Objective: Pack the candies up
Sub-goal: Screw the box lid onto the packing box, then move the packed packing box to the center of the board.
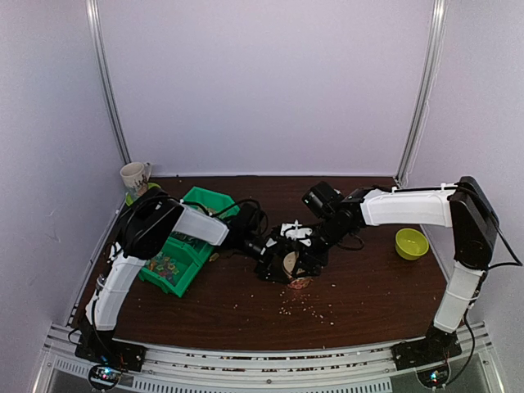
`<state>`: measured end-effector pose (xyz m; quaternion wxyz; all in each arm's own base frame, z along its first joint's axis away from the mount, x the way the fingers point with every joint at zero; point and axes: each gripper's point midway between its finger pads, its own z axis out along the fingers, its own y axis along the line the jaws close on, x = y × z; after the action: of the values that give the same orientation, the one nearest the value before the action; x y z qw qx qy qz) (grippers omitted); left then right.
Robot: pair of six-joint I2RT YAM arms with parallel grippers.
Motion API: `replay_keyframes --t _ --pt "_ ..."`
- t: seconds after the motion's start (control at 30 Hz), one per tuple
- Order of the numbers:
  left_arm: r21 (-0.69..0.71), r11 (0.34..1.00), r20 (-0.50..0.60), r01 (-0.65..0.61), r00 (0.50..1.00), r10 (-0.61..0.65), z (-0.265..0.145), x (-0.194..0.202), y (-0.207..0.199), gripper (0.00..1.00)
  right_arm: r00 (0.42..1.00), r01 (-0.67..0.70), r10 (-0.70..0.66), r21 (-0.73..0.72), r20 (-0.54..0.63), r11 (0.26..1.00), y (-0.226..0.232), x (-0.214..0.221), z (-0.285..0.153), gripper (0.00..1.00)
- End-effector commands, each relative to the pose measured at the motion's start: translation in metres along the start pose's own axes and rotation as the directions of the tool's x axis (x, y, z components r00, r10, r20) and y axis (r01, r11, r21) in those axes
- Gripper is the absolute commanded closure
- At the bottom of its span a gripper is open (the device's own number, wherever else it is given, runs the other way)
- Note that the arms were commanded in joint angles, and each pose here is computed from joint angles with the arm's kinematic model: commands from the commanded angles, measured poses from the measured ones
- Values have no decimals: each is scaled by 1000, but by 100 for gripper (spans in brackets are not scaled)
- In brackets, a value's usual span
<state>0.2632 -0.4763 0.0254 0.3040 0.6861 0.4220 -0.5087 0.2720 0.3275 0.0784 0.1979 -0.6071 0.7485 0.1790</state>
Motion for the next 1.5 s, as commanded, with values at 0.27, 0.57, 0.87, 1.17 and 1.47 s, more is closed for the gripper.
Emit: replay_keyframes --t 0.27,0.57,0.87,1.17,1.47 --pt "-185 932 -255 310 901 -351 4 109 -14 37 991 -131 133 118 -5 984 -12 7 -2 16" --pt "-264 911 -250 316 890 -381 -1 110 -6 37 973 -231 229 164 28 959 -23 4 3 15" --pt "-357 872 -251 334 865 -434 -7 114 6 38 936 -351 343 219 72 911 -34 4 1 15" --pt "-410 846 -244 341 853 -462 -11 116 13 39 899 -437 424 231 105 869 -40 1 4 15" --pt "-453 836 -203 311 877 -436 -21 101 16 3 895 -446 435 270 101 853 -53 6 -8 13"
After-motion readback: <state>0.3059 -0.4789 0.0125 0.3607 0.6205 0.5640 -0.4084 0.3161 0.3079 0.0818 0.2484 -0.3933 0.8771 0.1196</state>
